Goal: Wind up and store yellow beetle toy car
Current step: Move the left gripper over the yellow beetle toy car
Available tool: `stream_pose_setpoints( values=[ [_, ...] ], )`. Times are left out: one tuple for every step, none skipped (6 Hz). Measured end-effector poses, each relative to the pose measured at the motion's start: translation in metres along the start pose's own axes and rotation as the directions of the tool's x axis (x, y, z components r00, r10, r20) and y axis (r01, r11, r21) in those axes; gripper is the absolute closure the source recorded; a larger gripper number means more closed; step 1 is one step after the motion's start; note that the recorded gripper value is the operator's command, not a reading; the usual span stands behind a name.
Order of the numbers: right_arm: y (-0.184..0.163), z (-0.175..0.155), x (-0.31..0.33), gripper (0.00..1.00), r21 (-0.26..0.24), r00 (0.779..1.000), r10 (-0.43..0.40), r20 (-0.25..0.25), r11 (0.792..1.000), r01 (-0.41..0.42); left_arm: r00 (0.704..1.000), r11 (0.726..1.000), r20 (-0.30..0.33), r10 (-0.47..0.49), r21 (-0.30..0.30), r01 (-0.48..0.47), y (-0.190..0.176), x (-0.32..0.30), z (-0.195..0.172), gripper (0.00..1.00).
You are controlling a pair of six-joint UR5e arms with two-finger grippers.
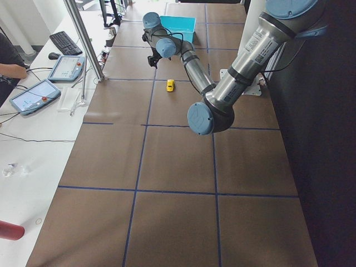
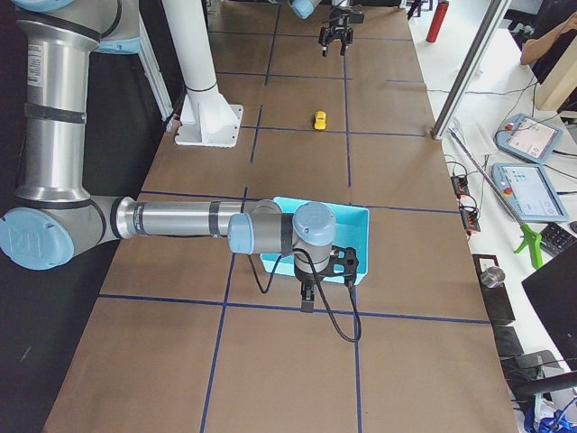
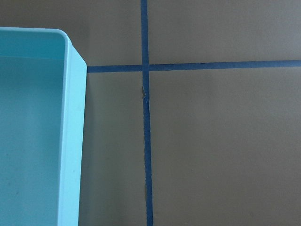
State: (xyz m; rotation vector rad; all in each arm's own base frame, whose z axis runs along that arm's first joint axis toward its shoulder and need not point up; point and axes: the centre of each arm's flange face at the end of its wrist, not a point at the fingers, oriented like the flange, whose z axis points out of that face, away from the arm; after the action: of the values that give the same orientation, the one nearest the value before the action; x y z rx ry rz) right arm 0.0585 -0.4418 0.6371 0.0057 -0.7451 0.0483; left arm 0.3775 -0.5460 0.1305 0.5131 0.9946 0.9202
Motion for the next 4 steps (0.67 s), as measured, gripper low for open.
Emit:
stream_pose_setpoints(
  values=[
    [0.000,0.000,0.000,0.00,0.000,1.000,-0.001,0.000,1.000,0.001,0.989,0.987,0.056,0.138,-0.094,-0.132,-0.031,0.015,0.025,0.00],
    [0.000,0.000,0.000,0.00,0.000,1.000,-0.001,0.000,1.000,0.001,0.953,0.933,0.066,0.295,-0.238,-0.272,-0.049,0.038,0.046,0.00],
    [0.001,0.000,0.000,0.00,0.000,1.000,0.000,0.000,1.000,0.000,0.917,0.876,0.065,0.393,-0.331,-0.352,-0.055,0.058,0.062,0.00],
    [0.001,0.000,0.001,0.00,0.000,1.000,0.001,0.000,1.000,-0.001,0.883,0.827,0.079,0.462,-0.397,-0.397,-0.059,0.076,0.076,0.00]
  ],
)
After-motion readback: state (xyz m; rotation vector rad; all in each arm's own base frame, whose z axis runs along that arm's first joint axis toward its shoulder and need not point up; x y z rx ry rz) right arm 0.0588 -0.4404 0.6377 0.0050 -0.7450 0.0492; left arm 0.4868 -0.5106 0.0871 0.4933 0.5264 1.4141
